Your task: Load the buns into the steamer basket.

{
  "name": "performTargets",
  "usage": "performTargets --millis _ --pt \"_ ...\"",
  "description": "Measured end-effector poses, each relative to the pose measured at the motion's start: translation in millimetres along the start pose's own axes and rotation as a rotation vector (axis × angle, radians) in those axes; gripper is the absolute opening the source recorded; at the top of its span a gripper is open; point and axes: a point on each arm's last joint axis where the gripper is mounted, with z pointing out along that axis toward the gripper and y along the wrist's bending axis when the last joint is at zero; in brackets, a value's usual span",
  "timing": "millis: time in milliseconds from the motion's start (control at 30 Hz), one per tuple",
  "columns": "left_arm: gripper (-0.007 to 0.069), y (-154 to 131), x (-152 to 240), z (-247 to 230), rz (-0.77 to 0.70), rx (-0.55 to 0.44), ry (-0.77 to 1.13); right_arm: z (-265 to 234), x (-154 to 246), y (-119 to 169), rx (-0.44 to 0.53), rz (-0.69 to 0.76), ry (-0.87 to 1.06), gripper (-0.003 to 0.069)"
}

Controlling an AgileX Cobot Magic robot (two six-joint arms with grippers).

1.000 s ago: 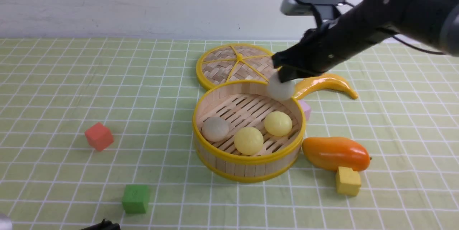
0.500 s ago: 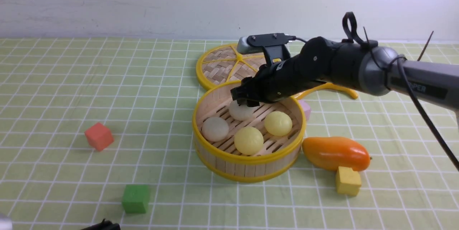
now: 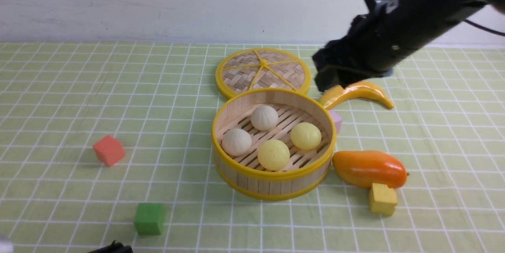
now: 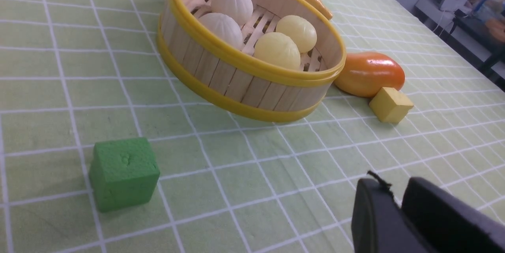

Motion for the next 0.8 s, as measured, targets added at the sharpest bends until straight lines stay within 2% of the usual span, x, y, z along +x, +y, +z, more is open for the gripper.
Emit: performTargets --millis 133,167,267,467,733,800 --pt "0.0103 0.0 0.0 0.0 0.0 0.0 0.0 -20.6 36.0 -2.6 0.049 0.057 0.047 0.0094" --pt "0.0103 0.0 0.0 0.0 0.0 0.0 0.0 -21.5 37.9 -2.8 0.053 0.058 0.05 0.0088" --pt "0.0109 0.0 0.0 0.0 0.0 0.0 0.0 -38.4 68.9 -2.6 0.066 0.066 0.081 0.0006" --pt "0.0112 0.0 0.0 0.0 0.0 0.0 0.0 -63.4 101.9 0.9 0.064 0.063 0.199 -0.0011" --pt "0.0118 0.0 0.0 0.0 0.0 0.0 0.0 -70.4 107.4 2.1 0.064 0.061 0.22 -0.001" --pt "0.0123 0.0 0.1 0.0 0.0 0.0 0.001 -79.2 113.8 -1.6 0.099 0.039 0.195 -0.001"
